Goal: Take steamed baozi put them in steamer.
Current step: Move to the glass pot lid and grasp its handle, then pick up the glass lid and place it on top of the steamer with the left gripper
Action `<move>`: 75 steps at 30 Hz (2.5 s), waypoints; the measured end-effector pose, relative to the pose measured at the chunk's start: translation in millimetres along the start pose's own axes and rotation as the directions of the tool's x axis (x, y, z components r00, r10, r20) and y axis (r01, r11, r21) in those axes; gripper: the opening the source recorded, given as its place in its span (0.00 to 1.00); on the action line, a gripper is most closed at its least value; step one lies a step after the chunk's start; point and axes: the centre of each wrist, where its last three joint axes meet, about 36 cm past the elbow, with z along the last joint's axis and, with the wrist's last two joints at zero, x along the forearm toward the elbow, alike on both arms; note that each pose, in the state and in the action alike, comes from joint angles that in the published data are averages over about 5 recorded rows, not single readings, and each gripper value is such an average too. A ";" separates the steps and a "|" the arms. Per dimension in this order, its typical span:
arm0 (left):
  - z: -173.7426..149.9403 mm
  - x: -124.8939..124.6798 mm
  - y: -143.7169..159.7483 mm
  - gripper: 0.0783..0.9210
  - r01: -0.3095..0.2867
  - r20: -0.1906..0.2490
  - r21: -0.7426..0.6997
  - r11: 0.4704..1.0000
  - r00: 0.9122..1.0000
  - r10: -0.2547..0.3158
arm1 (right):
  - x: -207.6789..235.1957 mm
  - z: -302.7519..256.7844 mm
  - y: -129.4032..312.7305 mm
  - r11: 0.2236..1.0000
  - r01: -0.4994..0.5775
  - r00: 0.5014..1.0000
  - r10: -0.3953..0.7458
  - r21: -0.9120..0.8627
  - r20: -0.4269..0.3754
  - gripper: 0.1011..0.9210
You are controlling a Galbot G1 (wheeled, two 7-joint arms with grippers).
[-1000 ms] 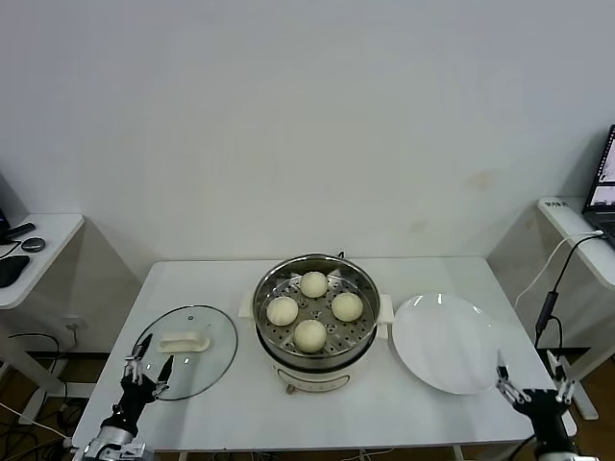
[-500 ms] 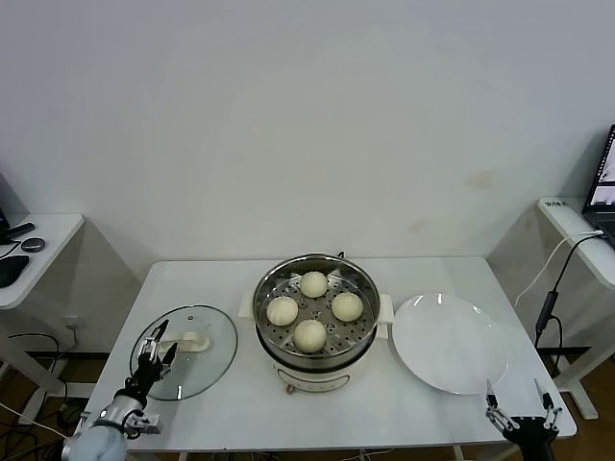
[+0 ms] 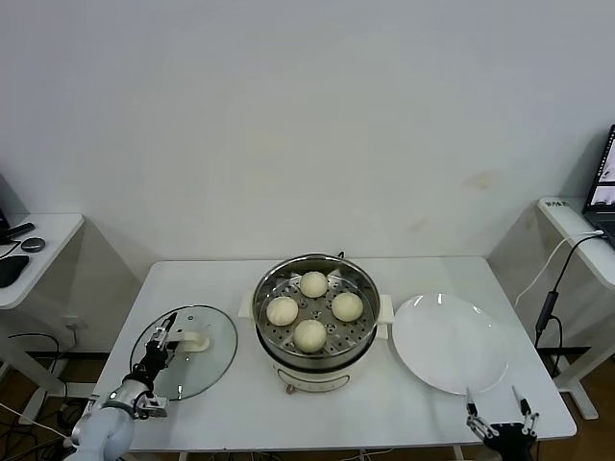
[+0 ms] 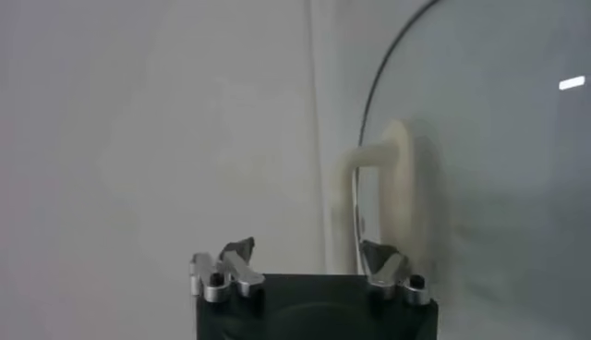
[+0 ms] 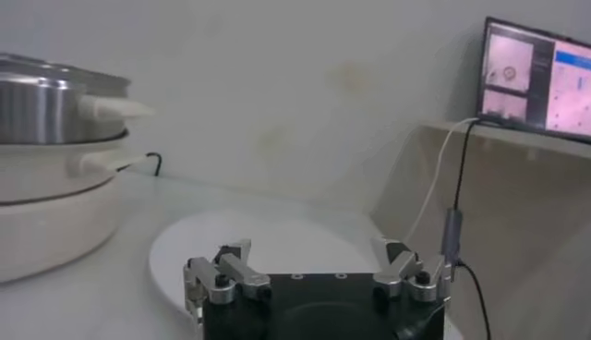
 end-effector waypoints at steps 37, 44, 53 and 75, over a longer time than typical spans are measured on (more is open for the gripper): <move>-13.8 55.3 134.5 0.11 0.191 -0.048 0.011 0.982 0.981 -0.190 | -10.6 5.1 44.5 0.979 0.185 0.983 -0.185 -0.088 0.004 0.88; -51.2 53.8 186.2 0.11 0.209 -0.005 0.027 0.978 0.978 -0.209 | -15.0 7.9 51.1 0.977 0.197 0.980 -0.198 -0.086 0.004 0.88; -135.2 36.5 216.6 0.11 0.168 0.068 0.091 0.982 0.982 -0.174 | -21.5 13.2 64.1 0.977 0.197 0.980 -0.197 -0.079 0.005 0.88; -280.6 -7.1 213.9 0.11 0.112 0.123 0.068 0.991 0.985 -0.120 | -29.0 25.3 79.4 0.975 0.217 0.976 -0.218 -0.050 -0.010 0.88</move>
